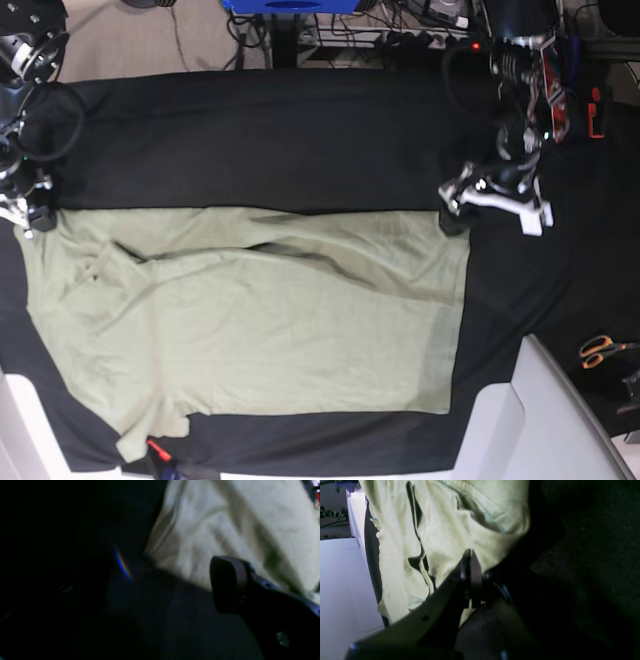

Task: Fold the T-shirt properly
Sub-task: 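Pull the grasped edge back with both grippers, spreading the shirt flat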

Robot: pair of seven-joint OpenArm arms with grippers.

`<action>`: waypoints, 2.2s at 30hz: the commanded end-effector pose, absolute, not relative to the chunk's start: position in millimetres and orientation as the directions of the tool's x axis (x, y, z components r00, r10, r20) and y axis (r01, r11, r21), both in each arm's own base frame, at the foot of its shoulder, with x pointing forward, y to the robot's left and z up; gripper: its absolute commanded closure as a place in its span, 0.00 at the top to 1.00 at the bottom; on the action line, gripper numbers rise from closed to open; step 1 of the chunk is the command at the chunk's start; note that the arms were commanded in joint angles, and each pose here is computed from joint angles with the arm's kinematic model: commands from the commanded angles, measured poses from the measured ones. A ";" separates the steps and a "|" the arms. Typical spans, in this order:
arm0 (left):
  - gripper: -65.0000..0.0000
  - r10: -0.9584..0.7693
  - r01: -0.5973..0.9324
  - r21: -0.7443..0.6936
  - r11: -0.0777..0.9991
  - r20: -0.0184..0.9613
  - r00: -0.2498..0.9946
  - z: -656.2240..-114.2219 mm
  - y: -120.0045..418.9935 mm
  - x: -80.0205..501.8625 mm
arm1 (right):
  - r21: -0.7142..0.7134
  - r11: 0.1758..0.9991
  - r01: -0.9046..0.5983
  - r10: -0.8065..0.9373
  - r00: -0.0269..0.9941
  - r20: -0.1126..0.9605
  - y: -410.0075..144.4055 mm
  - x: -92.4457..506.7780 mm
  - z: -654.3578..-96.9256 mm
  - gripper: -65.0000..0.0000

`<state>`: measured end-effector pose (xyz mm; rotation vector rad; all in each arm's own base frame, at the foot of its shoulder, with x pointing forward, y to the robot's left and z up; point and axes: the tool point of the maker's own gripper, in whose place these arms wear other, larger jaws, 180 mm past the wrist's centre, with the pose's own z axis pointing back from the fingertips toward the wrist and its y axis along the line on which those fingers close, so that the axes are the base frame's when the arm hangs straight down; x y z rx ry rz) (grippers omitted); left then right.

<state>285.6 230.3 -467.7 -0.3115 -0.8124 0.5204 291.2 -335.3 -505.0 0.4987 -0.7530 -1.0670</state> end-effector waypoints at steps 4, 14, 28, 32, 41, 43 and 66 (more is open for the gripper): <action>0.95 0.565 -0.320 -0.471 0.822 0.604 0.562 -467.5 231.4 302.8 | 0.677 0.430 0.597 -0.902 0.316 0.294 -336.8 290.3 -503.4 0.00; 0.95 0.534 -0.244 -0.503 0.829 0.581 0.614 -472.2 185.7 315.6 | 0.678 0.432 0.595 -0.901 0.317 0.296 -336.9 290.7 -502.9 0.00; 0.41 0.563 -0.272 -0.508 0.817 0.603 0.565 -478.8 191.5 324.4 | 0.678 0.432 0.595 -0.901 0.317 0.296 -336.9 290.7 -502.9 0.00; 0.00 0.568 -0.280 -0.510 0.814 0.595 0.568 -482.0 191.4 326.0 | 0.678 0.432 0.595 -0.901 0.317 0.296 -336.9 290.7 -502.9 0.00; 0.00 0.529 -0.235 -0.485 0.842 0.658 0.536 -457.0 202.3 321.9 | 0.664 0.495 0.561 -0.869 0.327 0.372 -351.4 293.1 -483.7 0.00; 0.00 0.511 -0.221 -0.472 0.853 0.673 0.534 -451.5 205.3 315.4 | 0.657 0.526 0.541 -0.850 0.353 0.391 -351.2 292.8 -475.8 0.00; 0.00 0.399 -0.176 -0.369 0.913 0.711 0.578 -437.7 223.3 249.7 | 0.575 0.646 0.502 -0.763 0.442 0.471 -355.7 260.8 -453.1 0.00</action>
